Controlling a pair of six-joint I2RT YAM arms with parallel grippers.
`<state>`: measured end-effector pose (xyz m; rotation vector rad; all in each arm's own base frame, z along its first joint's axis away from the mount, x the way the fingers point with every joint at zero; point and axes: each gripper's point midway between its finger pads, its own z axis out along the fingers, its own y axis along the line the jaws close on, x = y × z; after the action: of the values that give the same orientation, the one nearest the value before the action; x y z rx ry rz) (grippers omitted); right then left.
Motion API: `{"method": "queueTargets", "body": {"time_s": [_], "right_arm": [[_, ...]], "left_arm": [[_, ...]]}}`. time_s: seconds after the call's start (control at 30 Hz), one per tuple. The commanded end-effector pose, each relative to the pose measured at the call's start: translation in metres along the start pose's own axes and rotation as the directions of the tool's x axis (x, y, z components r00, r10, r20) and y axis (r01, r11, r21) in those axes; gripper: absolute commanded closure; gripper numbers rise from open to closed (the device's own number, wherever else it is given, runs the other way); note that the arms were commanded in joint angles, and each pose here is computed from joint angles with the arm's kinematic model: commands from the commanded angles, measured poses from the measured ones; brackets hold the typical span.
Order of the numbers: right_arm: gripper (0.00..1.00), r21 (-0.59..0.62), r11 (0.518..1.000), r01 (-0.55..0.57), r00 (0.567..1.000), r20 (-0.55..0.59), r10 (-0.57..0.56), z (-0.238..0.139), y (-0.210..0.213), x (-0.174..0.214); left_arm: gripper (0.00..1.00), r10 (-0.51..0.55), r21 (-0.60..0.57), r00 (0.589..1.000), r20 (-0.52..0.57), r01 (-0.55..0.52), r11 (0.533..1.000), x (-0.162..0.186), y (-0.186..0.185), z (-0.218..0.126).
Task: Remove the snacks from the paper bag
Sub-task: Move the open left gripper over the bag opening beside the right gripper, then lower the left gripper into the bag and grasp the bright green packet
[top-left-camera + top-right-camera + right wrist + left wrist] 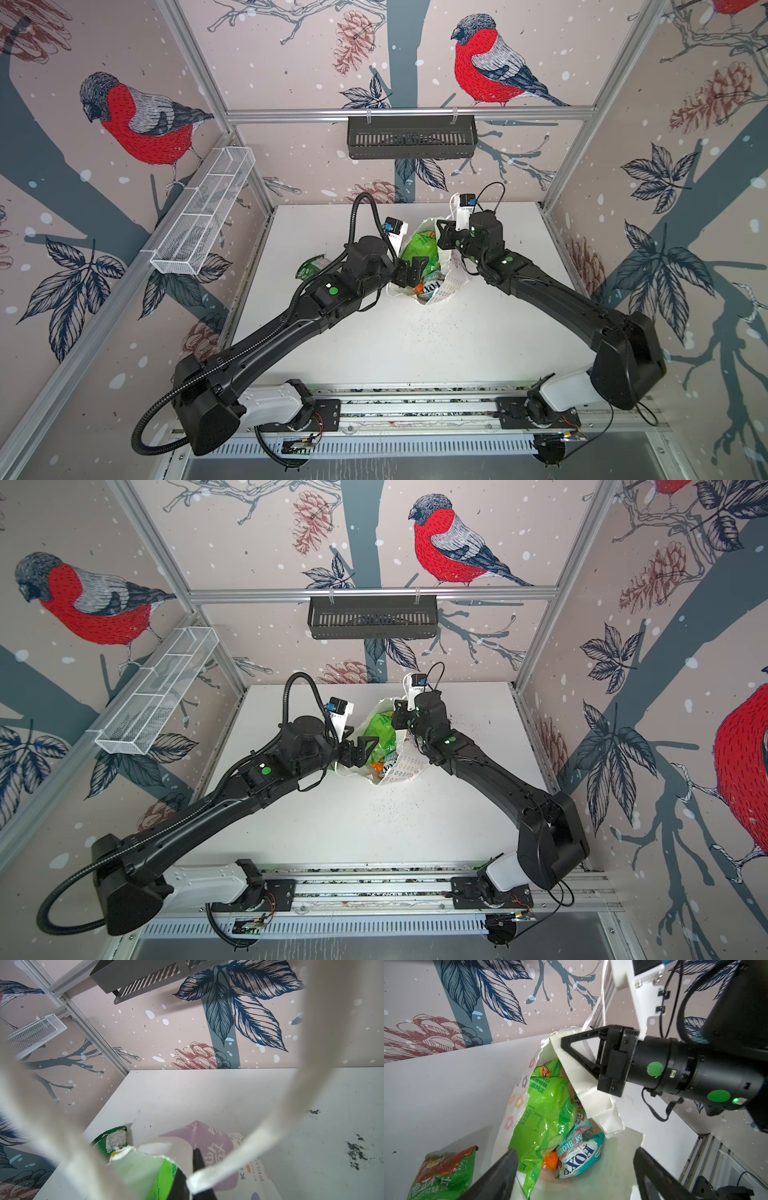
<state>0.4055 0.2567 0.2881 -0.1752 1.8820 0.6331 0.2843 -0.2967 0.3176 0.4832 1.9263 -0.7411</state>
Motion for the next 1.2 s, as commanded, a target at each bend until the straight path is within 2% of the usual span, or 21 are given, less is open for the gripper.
{"method": "queueTargets", "body": {"time_s": [0.0,0.1,0.23,0.43,0.87,1.0,1.17], "right_arm": [[1.0,-0.047,0.999,-0.012,0.998,0.065,0.015,-0.005,0.013,-0.02],[1.0,-0.047,0.999,-0.017,0.998,0.065,0.02,-0.005,0.013,-0.02],[1.0,-0.05,0.998,-0.022,0.997,0.072,0.026,-0.007,0.015,-0.021],[1.0,-0.053,0.998,-0.029,0.996,0.085,0.034,-0.01,0.016,-0.023],[1.0,-0.063,0.998,-0.029,0.994,0.103,0.035,-0.022,0.017,-0.025],[1.0,-0.068,0.997,-0.029,0.993,0.108,0.036,-0.025,0.017,-0.025],[1.0,-0.072,0.997,-0.027,0.993,0.111,0.035,-0.026,0.017,-0.024]], "left_arm": [[0.13,-0.018,0.091,0.997,0.071,0.012,0.996,-0.024,-0.022,-0.011],[0.14,-0.037,0.142,0.998,0.058,0.029,0.989,-0.027,-0.034,-0.015],[0.14,-0.014,0.123,0.998,0.064,0.006,0.992,-0.025,-0.037,-0.016],[0.14,-0.017,0.136,1.0,0.008,0.016,0.991,-0.009,-0.038,-0.001],[0.15,-0.002,-0.002,0.99,-0.139,0.002,1.0,0.041,-0.008,0.033],[0.15,0.015,-0.126,0.978,-0.207,-0.042,0.991,0.052,0.016,0.039],[0.14,-0.007,-0.217,0.982,-0.191,-0.035,0.975,0.054,0.038,0.04]]}}
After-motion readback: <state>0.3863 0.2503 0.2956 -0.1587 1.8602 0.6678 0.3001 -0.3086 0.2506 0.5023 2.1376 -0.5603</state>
